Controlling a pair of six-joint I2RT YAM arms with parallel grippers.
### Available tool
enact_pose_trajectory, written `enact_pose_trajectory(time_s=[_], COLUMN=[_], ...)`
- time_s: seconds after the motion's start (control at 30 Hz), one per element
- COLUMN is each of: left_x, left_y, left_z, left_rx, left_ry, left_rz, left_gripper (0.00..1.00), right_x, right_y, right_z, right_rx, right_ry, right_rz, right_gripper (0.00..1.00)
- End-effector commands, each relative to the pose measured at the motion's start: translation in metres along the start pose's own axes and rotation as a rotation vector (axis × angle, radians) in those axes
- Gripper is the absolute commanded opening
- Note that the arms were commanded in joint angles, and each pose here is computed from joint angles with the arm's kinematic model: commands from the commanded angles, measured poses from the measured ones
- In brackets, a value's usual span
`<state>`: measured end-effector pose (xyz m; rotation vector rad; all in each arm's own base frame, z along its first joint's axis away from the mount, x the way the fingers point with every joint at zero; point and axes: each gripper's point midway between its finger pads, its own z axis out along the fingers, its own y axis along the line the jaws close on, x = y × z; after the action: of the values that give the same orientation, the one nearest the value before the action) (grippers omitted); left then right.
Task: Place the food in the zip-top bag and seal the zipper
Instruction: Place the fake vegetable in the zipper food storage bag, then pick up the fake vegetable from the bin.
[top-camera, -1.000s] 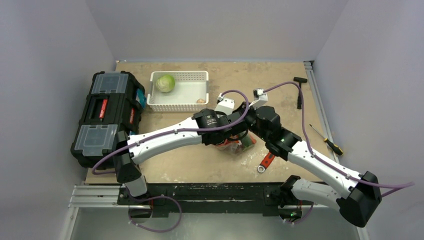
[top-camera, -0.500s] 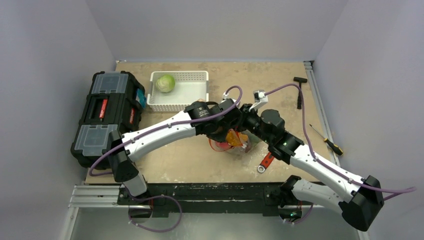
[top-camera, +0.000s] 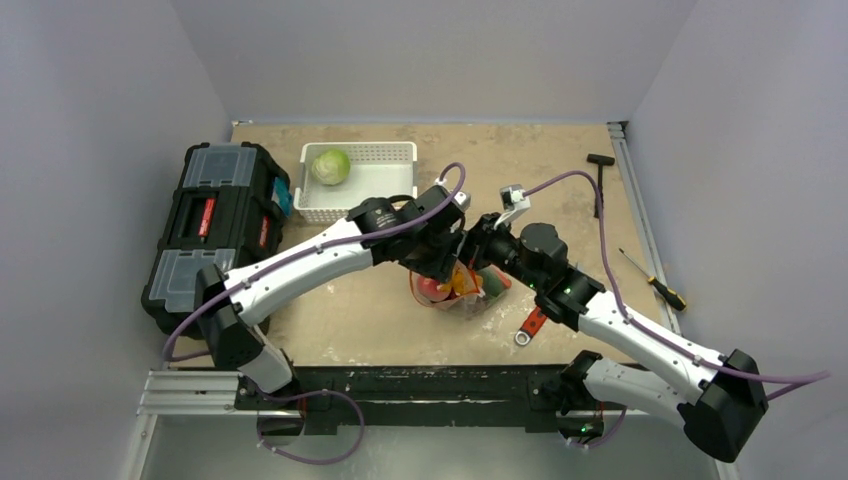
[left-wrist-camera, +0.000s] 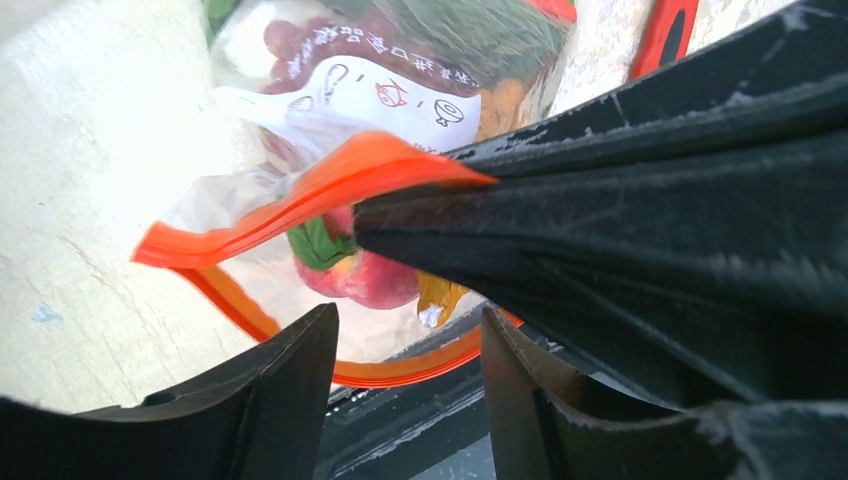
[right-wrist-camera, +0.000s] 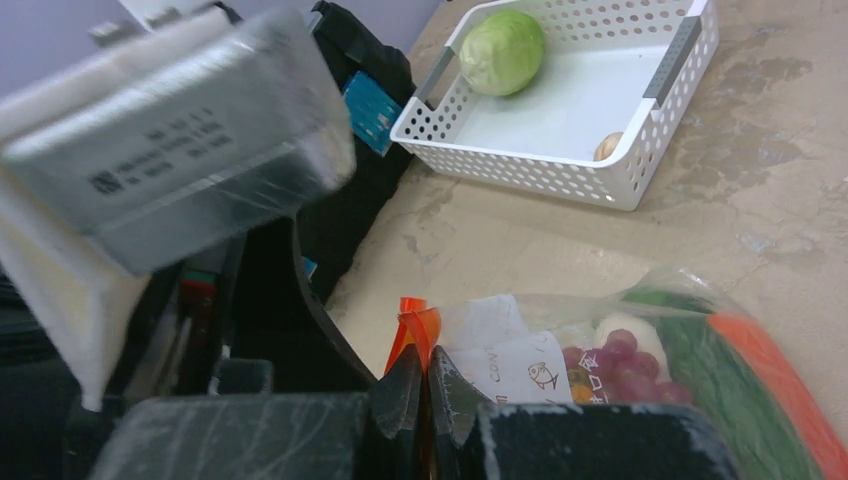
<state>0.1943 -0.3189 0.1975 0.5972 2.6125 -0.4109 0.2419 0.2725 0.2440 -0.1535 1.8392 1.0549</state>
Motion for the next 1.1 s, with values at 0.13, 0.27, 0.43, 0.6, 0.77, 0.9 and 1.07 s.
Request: enact_pose_trajectory(time_s=[0.13, 0.27, 0.43, 0.6, 0.77, 0.9, 1.07], left_x=[-0.025, -0.026, -0.032, -0.043, -0.069, -0.098, -0.129], left_y=[0.012, 0.023, 0.051, 0.091, 0.124, 0.144, 0.179], left_z=[-0.043, -0.060, -0.084, -0.095, -0.088, -0.071, -0.032], left_rx=[0.024, 0.032, -0.021, -0.113, -0.077, -0.032, -0.025], left_ry=[-0.249, -0.348, -0.492, -0.610, -0.659, -0.649, -0.559], left_rz=[-0.006, 0.018, -0.018, -0.117, -0.265, -0.324, -0.416], left_gripper=[0.61, 0.66, 0.73, 0.80, 0.81, 0.81, 0.79], right_x=[-0.035, -0.035, -0.039, -0.045, -0.054, -0.055, -0.053], right_y=[0.023, 0.013, 0.001, -0.008, -0.017, -0.020, -0.021], right_z=[-0.006, -0.006, -0.011, -0.020, -0.029, -0.031, -0.028], right_rx=[-0.064, -0.016, 0.043, 0.093, 0.151, 0.165, 0.164], right_ry=[-0.120, -0.123, -0.146, -0.172, -0.209, -0.214, -0.207], right_rz=[-0.040, -0.061, -0.110, -0.155, -0.184, -0.195, -0.198], right_gripper=[0.00, 0.00, 0.00, 0.00, 0.00, 0.00, 0.00])
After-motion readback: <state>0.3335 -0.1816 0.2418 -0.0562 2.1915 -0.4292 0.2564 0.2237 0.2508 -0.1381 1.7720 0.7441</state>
